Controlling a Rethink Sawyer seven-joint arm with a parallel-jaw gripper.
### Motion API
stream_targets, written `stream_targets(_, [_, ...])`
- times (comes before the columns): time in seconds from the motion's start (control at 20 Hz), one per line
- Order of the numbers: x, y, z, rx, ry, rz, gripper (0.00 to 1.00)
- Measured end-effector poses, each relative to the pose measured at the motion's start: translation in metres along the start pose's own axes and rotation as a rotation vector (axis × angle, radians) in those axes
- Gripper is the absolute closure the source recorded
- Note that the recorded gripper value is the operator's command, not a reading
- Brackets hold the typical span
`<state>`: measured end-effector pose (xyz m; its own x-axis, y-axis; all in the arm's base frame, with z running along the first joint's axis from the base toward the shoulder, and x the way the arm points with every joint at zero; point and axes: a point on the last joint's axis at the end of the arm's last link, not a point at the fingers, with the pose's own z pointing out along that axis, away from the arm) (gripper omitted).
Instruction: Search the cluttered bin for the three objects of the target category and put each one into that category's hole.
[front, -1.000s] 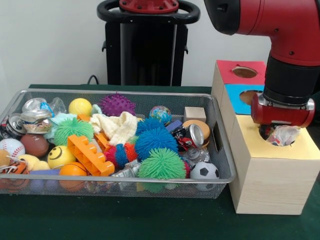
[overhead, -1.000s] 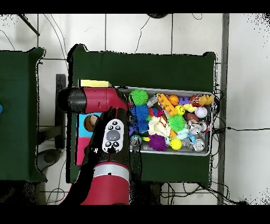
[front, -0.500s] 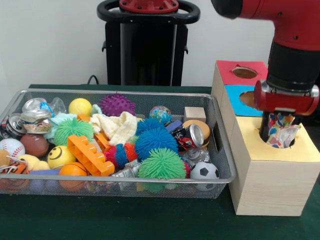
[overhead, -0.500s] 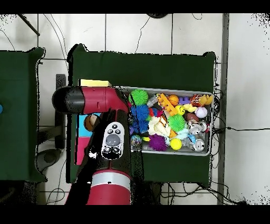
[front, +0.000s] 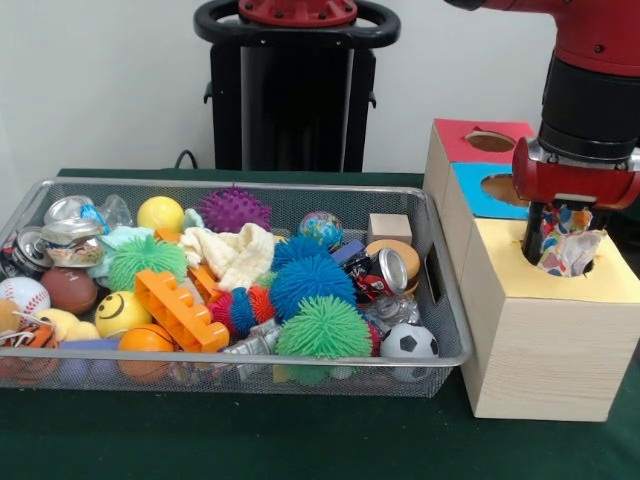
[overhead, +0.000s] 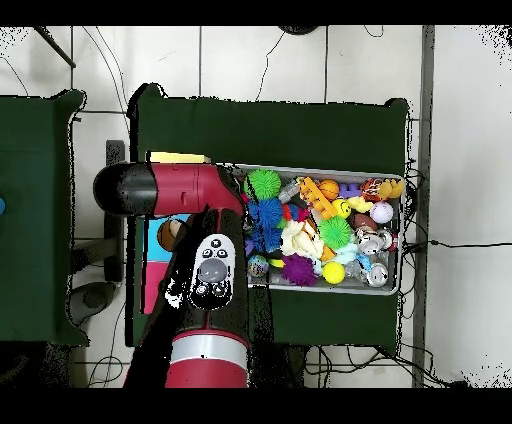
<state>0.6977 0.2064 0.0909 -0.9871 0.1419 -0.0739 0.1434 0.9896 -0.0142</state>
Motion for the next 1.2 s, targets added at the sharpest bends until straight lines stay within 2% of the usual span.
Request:
stream_targets(0.75, [-0.0003, 0.0002, -0.0003, 0.000, 0.002, -0.001, 0.00])
stream_targets(1.2, [-0.0048, 0.0022, -0.0017, 0.006, 0.042, -0.006, 0.00])
